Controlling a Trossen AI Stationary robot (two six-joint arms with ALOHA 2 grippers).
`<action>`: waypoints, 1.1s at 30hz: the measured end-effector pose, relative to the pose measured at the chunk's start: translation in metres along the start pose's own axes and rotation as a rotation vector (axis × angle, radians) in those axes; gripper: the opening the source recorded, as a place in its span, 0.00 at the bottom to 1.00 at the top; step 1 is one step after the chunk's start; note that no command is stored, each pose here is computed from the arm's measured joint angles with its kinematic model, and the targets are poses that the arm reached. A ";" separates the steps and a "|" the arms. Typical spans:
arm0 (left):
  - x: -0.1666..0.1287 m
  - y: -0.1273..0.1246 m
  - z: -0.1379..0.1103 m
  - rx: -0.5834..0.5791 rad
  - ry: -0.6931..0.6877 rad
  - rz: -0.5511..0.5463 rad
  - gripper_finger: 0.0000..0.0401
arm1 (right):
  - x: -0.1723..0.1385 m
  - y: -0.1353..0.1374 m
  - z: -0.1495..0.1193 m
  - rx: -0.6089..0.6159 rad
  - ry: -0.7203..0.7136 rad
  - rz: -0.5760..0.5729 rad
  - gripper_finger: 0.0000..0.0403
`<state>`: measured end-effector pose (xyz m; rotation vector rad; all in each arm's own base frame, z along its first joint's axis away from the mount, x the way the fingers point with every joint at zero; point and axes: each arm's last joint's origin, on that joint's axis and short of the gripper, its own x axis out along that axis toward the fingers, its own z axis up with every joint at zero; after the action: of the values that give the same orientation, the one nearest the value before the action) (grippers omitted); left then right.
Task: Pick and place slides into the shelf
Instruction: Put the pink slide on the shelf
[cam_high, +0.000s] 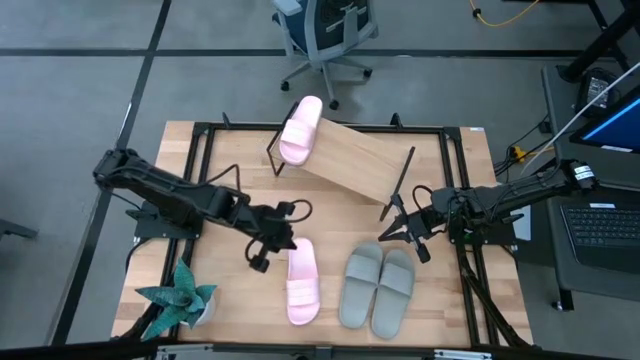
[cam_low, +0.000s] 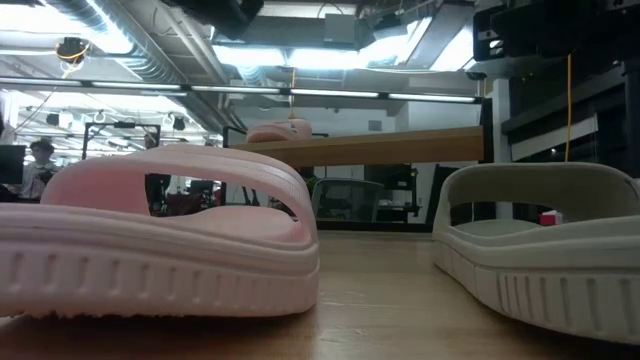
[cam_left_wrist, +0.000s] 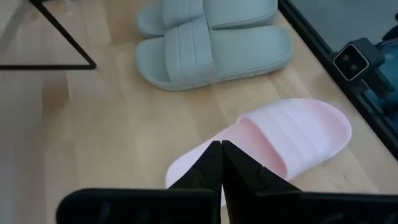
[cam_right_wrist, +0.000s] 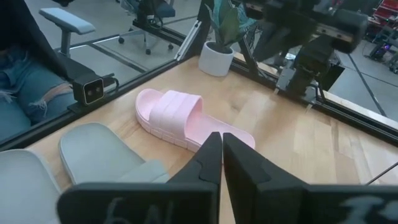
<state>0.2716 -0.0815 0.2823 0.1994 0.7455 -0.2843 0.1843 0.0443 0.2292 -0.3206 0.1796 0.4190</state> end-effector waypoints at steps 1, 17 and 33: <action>-0.002 -0.004 0.001 0.004 -0.006 0.003 0.00 | 0.000 0.000 0.000 0.000 -0.001 0.000 0.05; -0.012 -0.051 0.002 0.063 -0.033 -0.045 0.00 | 0.000 0.000 0.000 0.000 0.000 0.000 0.05; -0.014 -0.062 0.002 0.029 -0.036 -0.052 0.00 | 0.000 0.000 0.000 0.000 0.000 0.000 0.05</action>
<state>0.2429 -0.1382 0.2880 0.2017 0.7124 -0.3473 0.1843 0.0443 0.2292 -0.3206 0.1797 0.4189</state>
